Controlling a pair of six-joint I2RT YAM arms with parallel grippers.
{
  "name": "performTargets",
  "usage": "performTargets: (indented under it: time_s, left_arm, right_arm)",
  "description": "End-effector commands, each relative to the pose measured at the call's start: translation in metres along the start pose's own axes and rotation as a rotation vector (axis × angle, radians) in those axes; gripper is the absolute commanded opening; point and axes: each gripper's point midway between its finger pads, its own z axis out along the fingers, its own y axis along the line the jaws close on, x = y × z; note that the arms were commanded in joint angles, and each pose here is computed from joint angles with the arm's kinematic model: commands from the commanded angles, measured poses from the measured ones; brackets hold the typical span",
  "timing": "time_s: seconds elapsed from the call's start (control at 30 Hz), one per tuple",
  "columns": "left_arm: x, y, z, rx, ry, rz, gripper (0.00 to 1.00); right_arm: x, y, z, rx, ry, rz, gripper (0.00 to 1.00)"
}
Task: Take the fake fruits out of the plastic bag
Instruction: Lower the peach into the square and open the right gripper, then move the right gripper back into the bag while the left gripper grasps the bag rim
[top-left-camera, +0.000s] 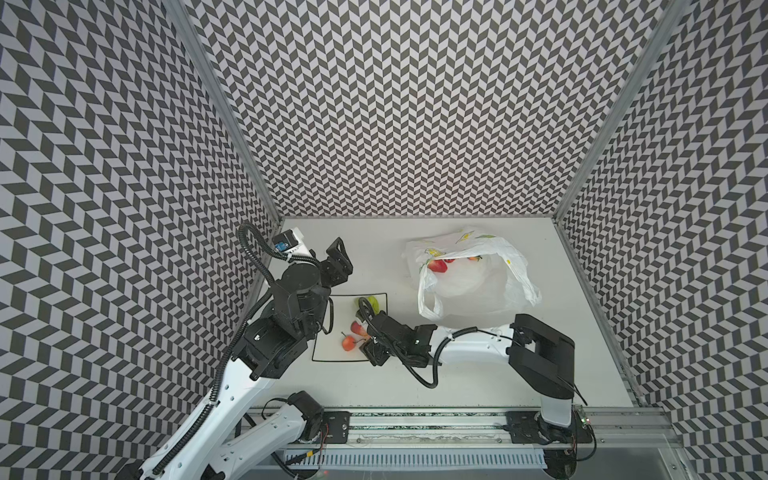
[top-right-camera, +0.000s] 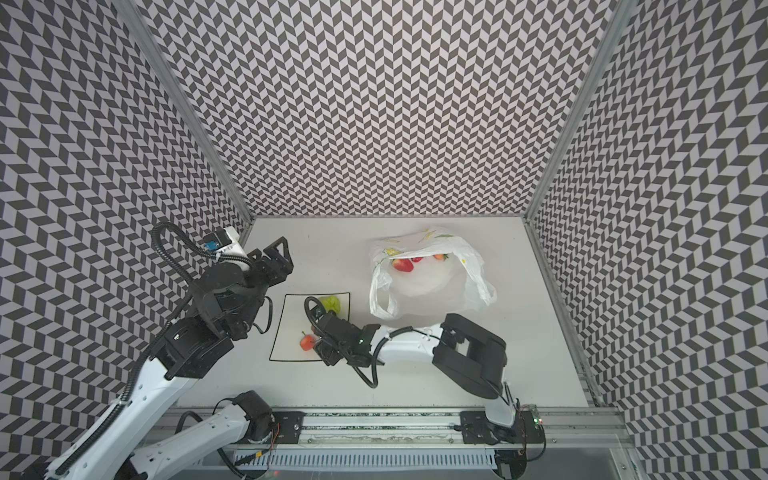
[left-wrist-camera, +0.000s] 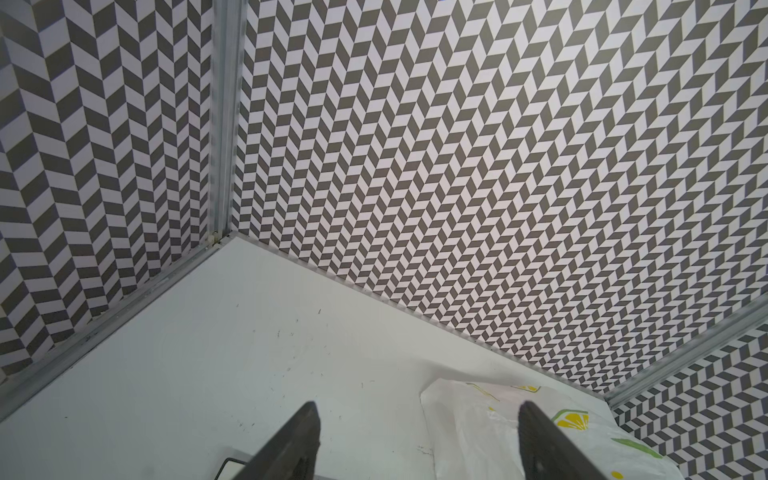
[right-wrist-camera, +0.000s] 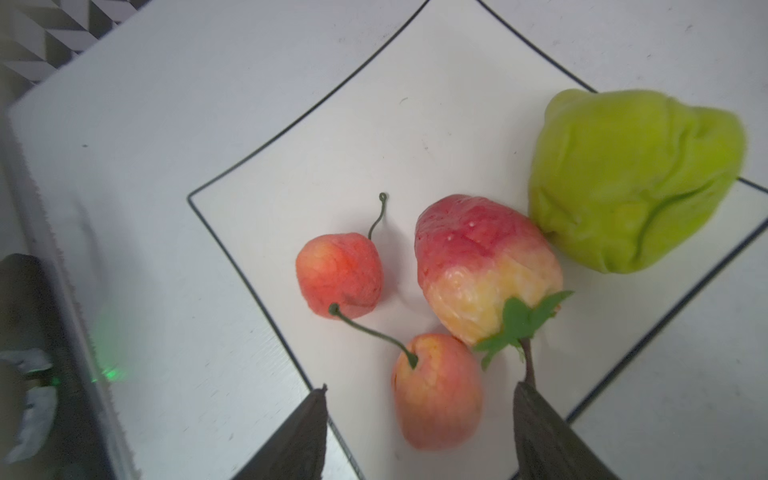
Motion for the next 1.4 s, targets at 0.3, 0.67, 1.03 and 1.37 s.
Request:
performTargets:
  time_s: [0.3,0.67,1.03,1.37]
  left_arm:
    - [0.024,-0.025,0.012,0.147,0.075,0.048,0.78]
    - [0.087,-0.094,0.01,0.542,0.295,0.093,0.84]
    - [0.175,-0.144,0.001,0.669,0.515,0.161,0.94]
    - [0.231,-0.134,0.042,0.522,0.603,0.243,0.91]
  right_arm:
    - [-0.039,0.009,-0.171,-0.183,-0.299,-0.038,0.72]
    - [-0.013,-0.102,-0.242,0.188,-0.406,0.428,0.59]
    - [-0.012,-0.193,-0.217,0.314,-0.451,0.84,0.48]
    - [-0.042,-0.236,-0.13,0.276,-0.494,1.14,0.47]
